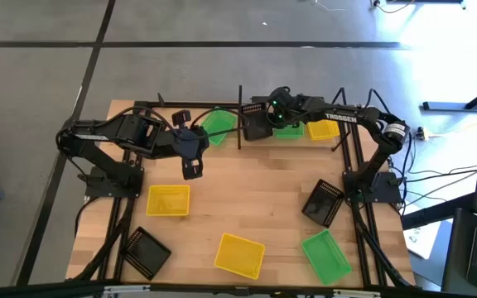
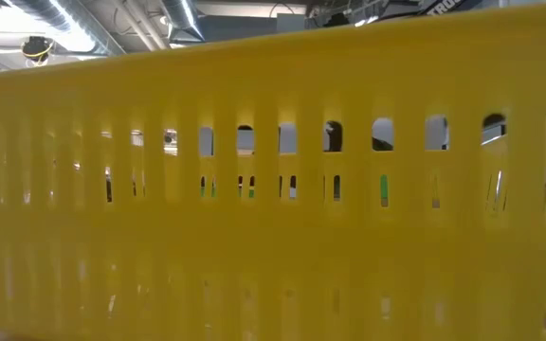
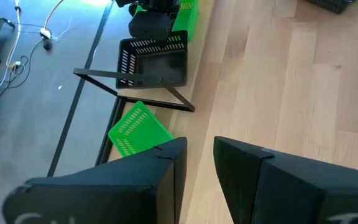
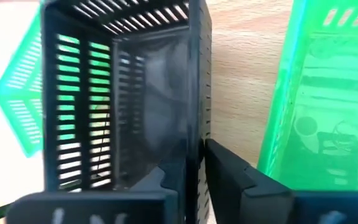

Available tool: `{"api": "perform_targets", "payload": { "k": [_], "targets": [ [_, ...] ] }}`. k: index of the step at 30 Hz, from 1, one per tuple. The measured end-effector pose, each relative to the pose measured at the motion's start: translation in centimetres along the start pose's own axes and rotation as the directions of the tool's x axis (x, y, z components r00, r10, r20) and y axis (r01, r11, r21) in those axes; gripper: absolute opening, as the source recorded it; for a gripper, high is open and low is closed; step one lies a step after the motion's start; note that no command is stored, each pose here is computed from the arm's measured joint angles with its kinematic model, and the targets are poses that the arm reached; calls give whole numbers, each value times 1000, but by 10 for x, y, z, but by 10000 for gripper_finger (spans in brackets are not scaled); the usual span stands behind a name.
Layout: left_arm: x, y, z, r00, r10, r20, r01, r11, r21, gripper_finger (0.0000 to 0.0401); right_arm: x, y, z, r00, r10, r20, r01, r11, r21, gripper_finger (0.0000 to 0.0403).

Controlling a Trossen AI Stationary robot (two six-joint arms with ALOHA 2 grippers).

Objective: Stack baskets on shelf by color
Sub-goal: Put the top left black basket on the shelf

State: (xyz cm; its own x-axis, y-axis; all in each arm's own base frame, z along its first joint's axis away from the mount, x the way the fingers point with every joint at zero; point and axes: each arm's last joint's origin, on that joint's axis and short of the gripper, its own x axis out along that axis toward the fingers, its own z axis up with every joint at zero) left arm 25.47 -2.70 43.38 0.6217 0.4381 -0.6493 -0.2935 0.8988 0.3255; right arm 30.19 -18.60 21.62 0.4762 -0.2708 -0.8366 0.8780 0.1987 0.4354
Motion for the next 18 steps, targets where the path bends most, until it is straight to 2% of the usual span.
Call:
{"api": "perform_targets", "payload": {
  "k": [3, 9, 15, 18],
  "targets": [
    [0, 0, 0, 1000, 0, 0, 0, 1000, 0, 74, 0, 1, 0, 1000, 6, 5, -6, 999, 44, 59],
    [0, 0, 0, 1000, 0, -1, 0, 1000, 0, 72, 0, 1, 1, 999, -19, 44, 17, 999, 48, 60],
    [0, 0, 0, 1000, 0, -1, 0, 1000, 0, 71, -7, 5, -3, 989, -73, 132, 78, 996, -32, 60],
    [0, 0, 0, 1000, 0, -1, 0, 1000, 0, 72, -10, 6, -4, 993, -44, 106, 49, 998, -46, 60]
  ]
}}
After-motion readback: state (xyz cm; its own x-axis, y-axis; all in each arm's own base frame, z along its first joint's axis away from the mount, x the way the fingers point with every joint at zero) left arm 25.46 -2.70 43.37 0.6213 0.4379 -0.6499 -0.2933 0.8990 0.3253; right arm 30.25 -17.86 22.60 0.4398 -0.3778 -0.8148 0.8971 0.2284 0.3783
